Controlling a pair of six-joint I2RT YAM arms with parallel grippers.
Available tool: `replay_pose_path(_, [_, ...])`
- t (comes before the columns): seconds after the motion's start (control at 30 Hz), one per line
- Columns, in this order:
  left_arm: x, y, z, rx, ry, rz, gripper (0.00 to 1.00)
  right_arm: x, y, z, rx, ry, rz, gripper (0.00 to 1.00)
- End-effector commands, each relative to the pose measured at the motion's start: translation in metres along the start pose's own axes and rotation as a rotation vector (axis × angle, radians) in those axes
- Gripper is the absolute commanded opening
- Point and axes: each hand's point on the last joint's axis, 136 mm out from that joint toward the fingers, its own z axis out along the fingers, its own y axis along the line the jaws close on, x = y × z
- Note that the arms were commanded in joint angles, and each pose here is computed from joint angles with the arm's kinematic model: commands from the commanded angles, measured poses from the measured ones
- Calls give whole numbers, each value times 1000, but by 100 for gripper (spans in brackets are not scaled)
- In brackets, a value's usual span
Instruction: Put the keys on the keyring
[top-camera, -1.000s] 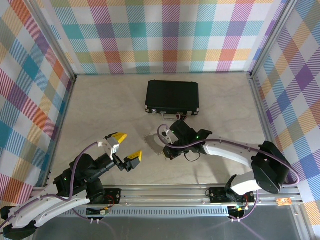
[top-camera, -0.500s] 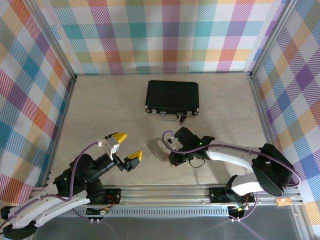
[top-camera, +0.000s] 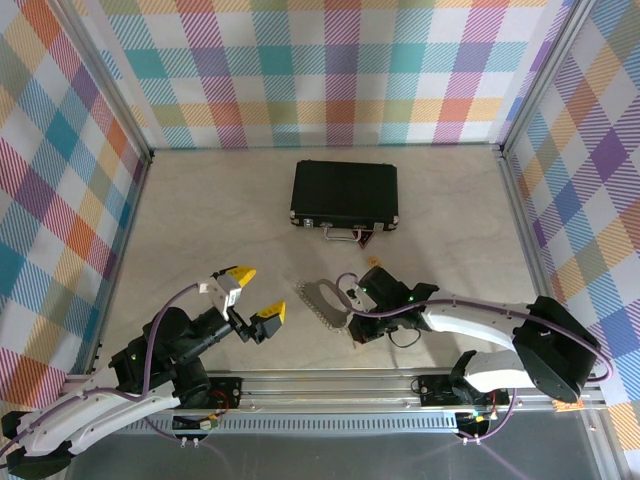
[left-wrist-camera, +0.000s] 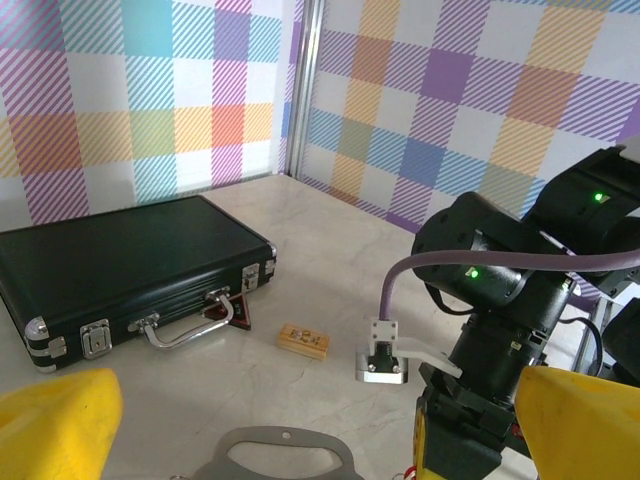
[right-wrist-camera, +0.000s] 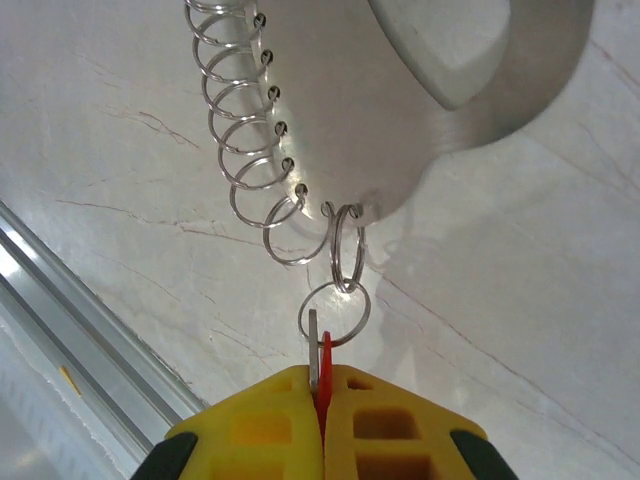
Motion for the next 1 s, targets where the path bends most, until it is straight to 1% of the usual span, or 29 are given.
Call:
replay_pose_path(0.0, [-7,-1,2,2,-31,-11,100,2,1,-2,-20,-13,27,0])
replay_pose_path(0.53, [-9,0,3,-8,-35,-7,100,15,-14,-2,28,-6,59,0])
replay_pose_path(0.73, [-9,0,5,-10,-31,-6,100,17,-15,-4,32,-3,56,2])
replay_pose_path(0.8, [-10,0,4,-9,-31,-4,100,18,-17,-5,40,-5,56,4])
replay_pose_path(0.97, [-11,1,4,-12,-35,-5,100,19,-19,-11,62,-11,53,15])
